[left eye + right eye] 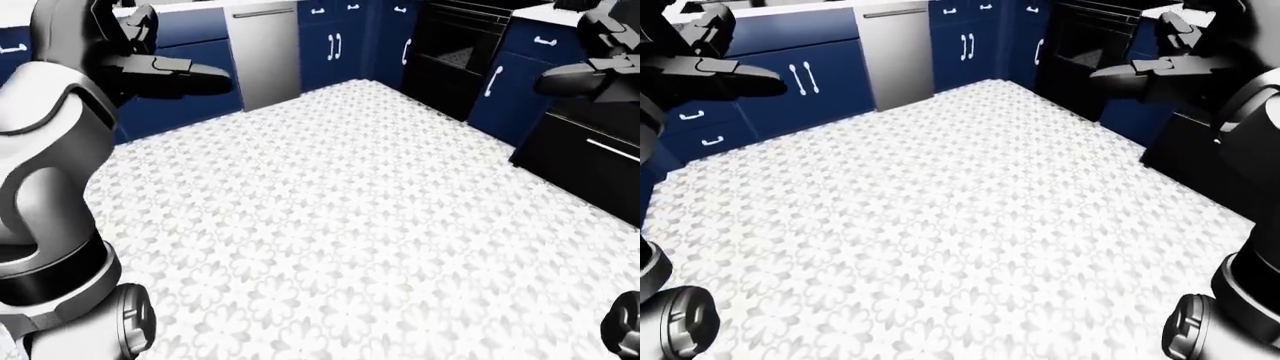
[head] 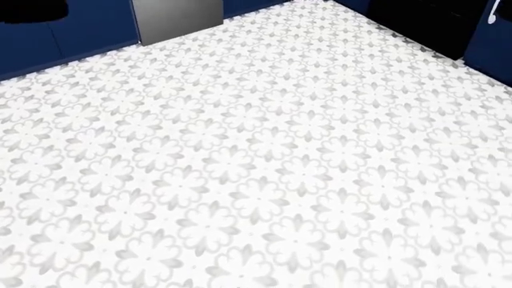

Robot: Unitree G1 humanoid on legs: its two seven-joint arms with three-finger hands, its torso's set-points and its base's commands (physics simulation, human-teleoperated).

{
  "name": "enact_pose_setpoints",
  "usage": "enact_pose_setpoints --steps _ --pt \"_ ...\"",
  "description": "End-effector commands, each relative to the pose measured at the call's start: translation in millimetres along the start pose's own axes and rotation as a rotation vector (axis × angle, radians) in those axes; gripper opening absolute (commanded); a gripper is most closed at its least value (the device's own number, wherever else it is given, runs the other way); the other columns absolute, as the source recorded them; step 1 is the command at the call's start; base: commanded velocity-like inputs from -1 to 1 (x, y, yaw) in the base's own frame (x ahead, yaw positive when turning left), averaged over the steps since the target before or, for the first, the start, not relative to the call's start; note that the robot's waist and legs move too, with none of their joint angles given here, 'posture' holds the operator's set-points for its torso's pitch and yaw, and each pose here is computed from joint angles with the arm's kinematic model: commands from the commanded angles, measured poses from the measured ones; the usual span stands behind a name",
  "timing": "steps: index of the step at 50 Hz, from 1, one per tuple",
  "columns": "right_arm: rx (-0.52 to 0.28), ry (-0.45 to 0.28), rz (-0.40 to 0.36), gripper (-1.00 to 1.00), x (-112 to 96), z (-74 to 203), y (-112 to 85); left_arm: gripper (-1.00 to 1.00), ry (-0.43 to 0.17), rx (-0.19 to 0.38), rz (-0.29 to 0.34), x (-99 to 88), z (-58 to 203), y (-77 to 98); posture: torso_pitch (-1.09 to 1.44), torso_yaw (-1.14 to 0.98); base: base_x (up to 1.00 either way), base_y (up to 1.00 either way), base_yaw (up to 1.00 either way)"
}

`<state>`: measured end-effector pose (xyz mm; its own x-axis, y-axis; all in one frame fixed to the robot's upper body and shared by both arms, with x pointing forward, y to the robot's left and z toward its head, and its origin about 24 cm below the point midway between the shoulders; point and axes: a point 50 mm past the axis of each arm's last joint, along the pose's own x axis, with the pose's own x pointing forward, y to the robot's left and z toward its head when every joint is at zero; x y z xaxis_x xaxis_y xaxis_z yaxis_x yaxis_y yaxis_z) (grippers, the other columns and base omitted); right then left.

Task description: Navigate to the stove.

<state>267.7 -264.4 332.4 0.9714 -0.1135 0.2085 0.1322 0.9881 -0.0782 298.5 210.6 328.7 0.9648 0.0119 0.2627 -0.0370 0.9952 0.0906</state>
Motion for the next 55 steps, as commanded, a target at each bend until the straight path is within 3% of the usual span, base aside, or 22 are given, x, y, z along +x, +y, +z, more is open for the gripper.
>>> enact_pose_setpoints --steps 1,55 --pt "-0.01 -0.092 0.009 1.0 -4.8 18.3 2.3 1.0 -0.098 0.004 0.038 -4.7 20.0 7.5 0.0 0.0 0.0 0.0 -0.25" --pt "-0.009 -0.093 0.009 1.0 -4.3 16.7 1.7 1.0 -0.089 0.008 0.034 -3.7 15.3 6.1 0.0 0.0 0.0 0.0 -0.26"
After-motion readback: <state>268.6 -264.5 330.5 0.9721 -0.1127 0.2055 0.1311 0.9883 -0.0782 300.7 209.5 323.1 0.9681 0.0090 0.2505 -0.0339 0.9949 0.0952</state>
